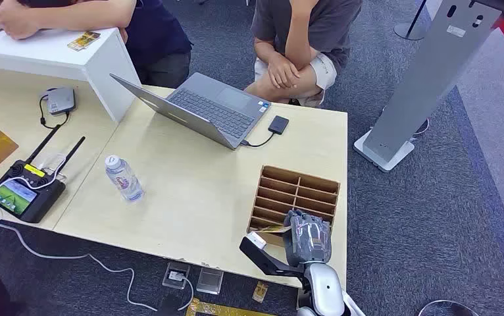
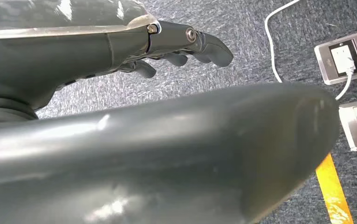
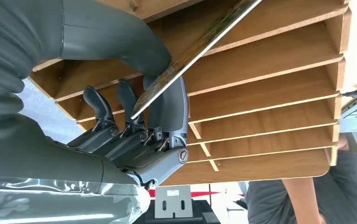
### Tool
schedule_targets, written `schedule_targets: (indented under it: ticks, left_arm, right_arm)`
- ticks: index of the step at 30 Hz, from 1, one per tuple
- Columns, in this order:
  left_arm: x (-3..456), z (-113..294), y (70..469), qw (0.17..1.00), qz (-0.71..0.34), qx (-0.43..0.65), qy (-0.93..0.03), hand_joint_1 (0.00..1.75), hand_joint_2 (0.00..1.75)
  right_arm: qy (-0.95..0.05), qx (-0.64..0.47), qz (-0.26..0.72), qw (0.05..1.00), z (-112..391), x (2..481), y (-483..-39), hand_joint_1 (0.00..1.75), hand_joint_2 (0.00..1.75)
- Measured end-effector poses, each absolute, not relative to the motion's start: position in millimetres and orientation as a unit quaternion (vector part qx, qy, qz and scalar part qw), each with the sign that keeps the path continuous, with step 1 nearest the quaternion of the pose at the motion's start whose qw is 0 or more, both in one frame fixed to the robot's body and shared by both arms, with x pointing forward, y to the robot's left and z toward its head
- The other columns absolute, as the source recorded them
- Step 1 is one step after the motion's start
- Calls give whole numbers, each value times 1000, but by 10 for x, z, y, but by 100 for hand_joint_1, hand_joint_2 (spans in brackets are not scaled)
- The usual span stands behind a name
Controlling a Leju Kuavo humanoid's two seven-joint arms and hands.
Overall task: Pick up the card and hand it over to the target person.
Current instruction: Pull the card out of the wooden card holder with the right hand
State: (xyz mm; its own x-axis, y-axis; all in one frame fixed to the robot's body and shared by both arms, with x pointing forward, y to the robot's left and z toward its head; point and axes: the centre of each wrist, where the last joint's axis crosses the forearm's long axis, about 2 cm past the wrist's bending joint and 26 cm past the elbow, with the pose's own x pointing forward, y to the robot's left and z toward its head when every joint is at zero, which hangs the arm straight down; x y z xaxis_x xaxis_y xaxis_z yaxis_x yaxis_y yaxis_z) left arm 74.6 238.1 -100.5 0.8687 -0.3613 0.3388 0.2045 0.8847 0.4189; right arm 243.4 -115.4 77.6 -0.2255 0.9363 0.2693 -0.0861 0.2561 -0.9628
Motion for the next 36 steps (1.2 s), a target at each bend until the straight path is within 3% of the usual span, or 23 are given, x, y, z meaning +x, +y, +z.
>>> schedule_targets:
  ticks: [26,36]
  left_arm:
    - [745,-999,2335,947,-155,192,-207,0,0]
    - [747,-1005,2387,949,-154,190,-201,0,0]
  right_arm:
    - [-610,-312,438,582,776,2482,-1233,164,175]
    - [-631,-211,353,658,859,2572,-1229,174,175]
